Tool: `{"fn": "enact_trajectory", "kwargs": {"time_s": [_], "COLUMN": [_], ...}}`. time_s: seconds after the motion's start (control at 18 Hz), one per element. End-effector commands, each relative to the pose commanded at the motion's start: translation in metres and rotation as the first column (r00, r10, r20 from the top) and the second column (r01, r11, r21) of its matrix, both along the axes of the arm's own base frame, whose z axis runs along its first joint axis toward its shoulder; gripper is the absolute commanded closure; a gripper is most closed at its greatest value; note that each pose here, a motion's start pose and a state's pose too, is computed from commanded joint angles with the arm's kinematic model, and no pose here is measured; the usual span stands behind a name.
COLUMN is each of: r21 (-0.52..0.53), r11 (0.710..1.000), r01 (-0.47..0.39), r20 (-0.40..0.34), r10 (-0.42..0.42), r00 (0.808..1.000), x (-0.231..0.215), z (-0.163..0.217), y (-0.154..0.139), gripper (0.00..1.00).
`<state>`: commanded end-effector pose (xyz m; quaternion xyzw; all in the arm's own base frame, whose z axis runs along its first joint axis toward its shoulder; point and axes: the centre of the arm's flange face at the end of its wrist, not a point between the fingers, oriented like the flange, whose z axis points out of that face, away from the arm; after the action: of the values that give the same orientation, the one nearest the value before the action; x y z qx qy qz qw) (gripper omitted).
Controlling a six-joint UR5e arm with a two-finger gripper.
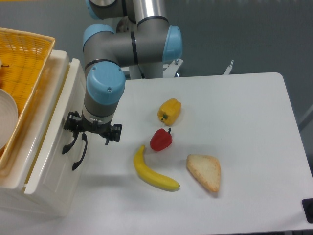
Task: Slide the top white drawer open
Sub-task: 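Pull the upper drawer outward by its handle, away from the cabinet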
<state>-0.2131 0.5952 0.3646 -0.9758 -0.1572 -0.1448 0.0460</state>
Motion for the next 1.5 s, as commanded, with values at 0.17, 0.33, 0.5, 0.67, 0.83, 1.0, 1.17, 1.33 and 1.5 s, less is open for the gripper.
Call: {"fn": "enact_trajectory", "kwargs": {"time_s": [0.17,0.33,0.5,0.67,0.83,1.0,1.17,1.33,1.5], "r21": [-0.006,-0.007,-0.007,-0.003,-0.002,0.0,0.002,0.005,0.008], "r11": [1.0,1.0,1.0,1.0,1.0,1.0,1.0,1.0,1.0], "r01": [0.008,0.006,0.003,-0.001,-0.007,-0.009,-0.015,-0.026,-0.028], "r20": [-0.012,-0.015,-0.015,-0.018,-0.019,-0.02,-0.021,-0.026,-0.027], "r10": [-0.008,-0.007,-0.003,0.001,0.007,0.009,0.015,0.026,0.028], "r00": [1.0,1.0,1.0,1.0,1.0,1.0,1.0,0.999,0.999], "x": [-0.001,-0.003,-0.004,-0.007,-0.01,-0.011,-0.017,-0.025,-0.033], "z": [0.0,0.0,0.001,0.004,0.006,0.006,0.006,0.007,0.009], "y": [-0.001,-0.002,-0.003,-0.005,-0.007,-0.007,-0.007,-0.008,-0.012], "gripper": [0.0,0.0,0.0,0.0,0.0,0.0,0.0,0.0,0.0]}}
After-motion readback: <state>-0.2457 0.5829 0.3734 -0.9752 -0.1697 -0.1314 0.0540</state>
